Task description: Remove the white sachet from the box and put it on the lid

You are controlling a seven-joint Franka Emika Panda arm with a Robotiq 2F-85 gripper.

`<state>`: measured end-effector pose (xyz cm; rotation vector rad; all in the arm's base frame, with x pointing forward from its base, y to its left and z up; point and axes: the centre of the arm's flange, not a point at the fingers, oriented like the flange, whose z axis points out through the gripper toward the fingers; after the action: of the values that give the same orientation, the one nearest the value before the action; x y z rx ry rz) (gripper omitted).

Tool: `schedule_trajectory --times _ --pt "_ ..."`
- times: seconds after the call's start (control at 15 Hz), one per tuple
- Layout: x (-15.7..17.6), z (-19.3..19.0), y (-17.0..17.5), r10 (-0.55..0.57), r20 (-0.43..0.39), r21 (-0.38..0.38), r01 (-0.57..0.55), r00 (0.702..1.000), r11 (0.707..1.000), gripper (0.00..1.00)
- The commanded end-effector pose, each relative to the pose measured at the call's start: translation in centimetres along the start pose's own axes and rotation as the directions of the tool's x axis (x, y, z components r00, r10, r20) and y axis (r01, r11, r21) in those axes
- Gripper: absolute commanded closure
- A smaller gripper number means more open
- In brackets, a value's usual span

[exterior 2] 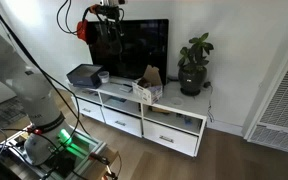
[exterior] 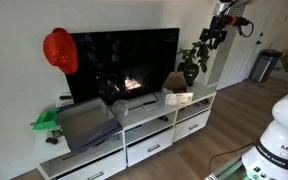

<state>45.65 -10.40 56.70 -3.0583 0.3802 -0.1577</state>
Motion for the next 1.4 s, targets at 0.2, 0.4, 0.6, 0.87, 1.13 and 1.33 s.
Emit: schedule_trajectory --times 0.2,0.4,0.6,0.87,1.13,1.33 --pt "0.0 0.0 0.0 0.000 -0.001 0.000 0.000 1.000 1.000 0.00" --pt "0.0 0.0 0.0 0.000 -0.001 0.000 0.000 1.000 1.000 0.00" --pt "1.6 2.7 -0.4 -0.006 -0.004 -0.005 0.006 1.000 1.000 0.00" --pt "3.3 8.9 -1.2 -0.005 0.002 -0.019 0.005 1.000 1.000 0.00" --pt "5.3 14.7 -0.5 -0.006 -0.022 0.029 0.007 1.000 1.000 0.00" --pt "7.1 18.3 0.2 0.010 -0.051 0.076 -0.006 0.999 0.997 0.00"
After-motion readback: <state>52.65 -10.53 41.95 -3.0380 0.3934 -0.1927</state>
